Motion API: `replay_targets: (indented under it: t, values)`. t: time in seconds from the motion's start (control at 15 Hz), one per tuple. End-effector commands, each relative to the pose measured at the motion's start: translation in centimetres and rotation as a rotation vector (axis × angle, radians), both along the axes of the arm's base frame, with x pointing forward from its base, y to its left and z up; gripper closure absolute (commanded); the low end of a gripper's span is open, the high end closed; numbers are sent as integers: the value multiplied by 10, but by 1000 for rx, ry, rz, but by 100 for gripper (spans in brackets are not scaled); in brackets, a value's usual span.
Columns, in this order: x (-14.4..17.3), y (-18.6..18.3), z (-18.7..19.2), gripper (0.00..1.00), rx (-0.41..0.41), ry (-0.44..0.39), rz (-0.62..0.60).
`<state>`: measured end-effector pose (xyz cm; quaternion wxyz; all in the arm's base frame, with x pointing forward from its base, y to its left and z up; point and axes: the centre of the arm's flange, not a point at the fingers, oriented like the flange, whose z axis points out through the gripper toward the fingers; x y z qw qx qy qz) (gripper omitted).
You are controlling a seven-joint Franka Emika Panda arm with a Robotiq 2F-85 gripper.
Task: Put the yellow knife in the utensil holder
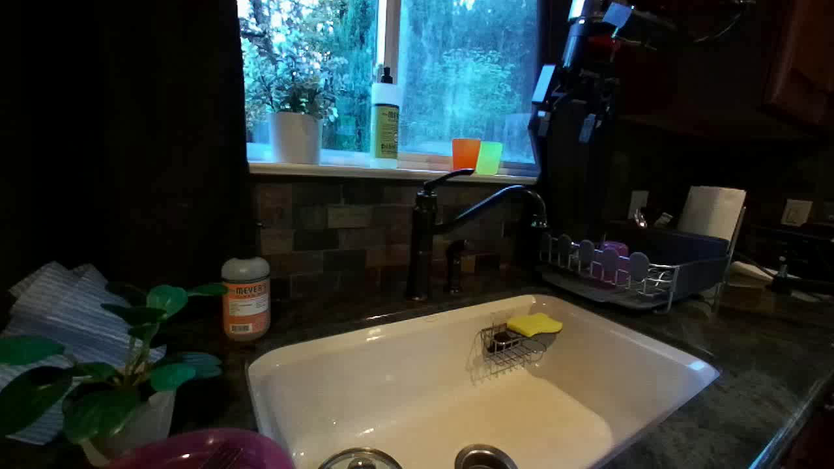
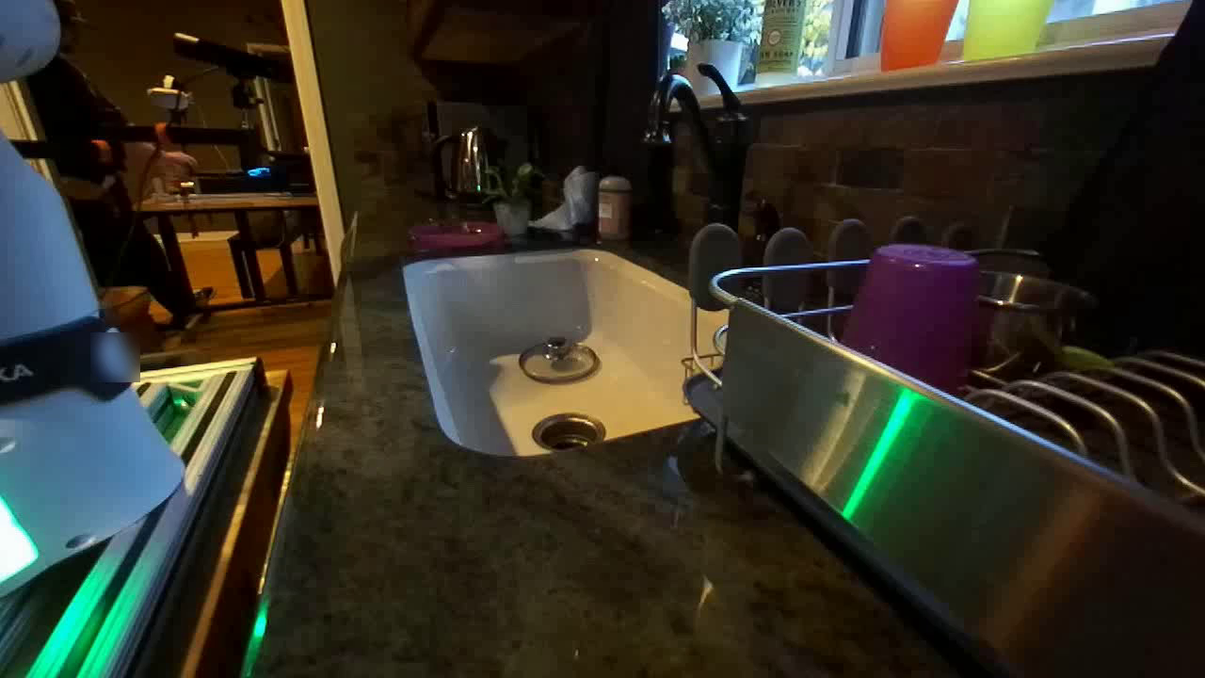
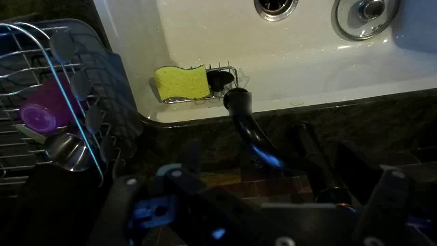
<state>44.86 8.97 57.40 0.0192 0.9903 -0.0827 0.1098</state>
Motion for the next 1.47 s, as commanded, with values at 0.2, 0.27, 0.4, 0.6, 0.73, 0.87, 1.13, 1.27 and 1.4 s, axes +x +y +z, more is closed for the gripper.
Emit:
replay_targets:
  t: [0.2,0.27,0.4,0.6,0.73,0.87,1.13,1.27,1.4]
  values:
    - [0,0,0,0,0,0,0]
    - [0,0,0,0,0,0,0]
    - [0,0,0,0,0,0,0]
    - [5,-22,-3,0,7,-22,-23]
    - [11,-46,-7,0,26,-33,-26]
    - [23,-75,-16,0,51,-56,-48]
    - [44,-142,-37,0,97,-26,-86]
    - [34,-135,-32,0,76,-23,-95]
    - [39,-153,-45,0,95,-1,-118]
